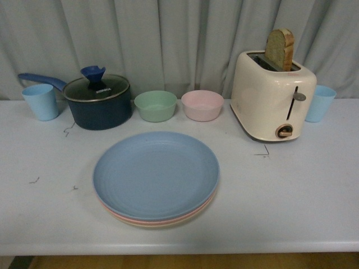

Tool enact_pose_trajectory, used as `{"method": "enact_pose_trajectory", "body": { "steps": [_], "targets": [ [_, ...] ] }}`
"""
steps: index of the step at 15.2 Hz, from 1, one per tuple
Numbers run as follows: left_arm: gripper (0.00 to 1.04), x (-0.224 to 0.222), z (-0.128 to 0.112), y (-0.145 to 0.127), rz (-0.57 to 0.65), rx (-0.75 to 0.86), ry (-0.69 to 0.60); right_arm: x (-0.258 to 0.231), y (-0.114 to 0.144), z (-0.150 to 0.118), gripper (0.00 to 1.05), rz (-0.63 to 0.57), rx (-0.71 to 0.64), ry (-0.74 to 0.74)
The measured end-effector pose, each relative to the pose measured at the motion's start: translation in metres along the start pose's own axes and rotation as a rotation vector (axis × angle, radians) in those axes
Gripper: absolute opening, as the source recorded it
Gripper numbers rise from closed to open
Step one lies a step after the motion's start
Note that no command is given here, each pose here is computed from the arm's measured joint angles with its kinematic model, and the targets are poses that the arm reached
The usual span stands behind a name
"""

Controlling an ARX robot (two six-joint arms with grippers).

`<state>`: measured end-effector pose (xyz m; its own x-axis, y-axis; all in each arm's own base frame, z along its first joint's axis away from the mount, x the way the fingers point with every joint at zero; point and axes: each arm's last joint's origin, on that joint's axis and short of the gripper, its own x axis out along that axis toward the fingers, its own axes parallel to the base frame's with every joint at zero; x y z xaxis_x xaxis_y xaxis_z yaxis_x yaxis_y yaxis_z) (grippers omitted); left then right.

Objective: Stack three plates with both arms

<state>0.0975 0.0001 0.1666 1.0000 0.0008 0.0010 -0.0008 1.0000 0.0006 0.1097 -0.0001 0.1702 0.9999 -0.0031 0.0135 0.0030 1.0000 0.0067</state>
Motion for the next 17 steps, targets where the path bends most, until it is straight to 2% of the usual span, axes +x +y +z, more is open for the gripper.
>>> {"method": "enact_pose_trajectory", "body": {
  "steps": [2, 3, 4, 8, 16, 17],
  "targets": [
    [0.98, 0.0, 0.0, 0.0, 0.0, 0.0, 0.0, -0.002, 0.0, 0.0, 0.02, 0.0, 0.0, 0.001],
    [0.98, 0.0, 0.0, 0.0, 0.0, 0.0, 0.0, -0.008, 0.0, -0.006, 0.02, 0.001, 0.0, 0.054],
    [0.98, 0.0, 0.0, 0.0, 0.0, 0.0, 0.001, -0.013, 0.0, -0.002, 0.02, 0.002, -0.001, -0.004],
    [0.98, 0.0, 0.0, 0.0, 0.0, 0.0, 0.0, -0.013, 0.0, -0.003, 0.04, 0.002, -0.001, 0.01],
    [0.98, 0.0, 0.0, 0.0, 0.0, 0.0, 0.0, -0.013, 0.0, -0.003, 1.0, 0.002, -0.001, 0.01],
    [0.98, 0.0, 0.0, 0.0, 0.0, 0.0, 0.0, -0.013, 0.0, -0.003, 0.97, 0.002, -0.001, 0.01]
  ]
}}
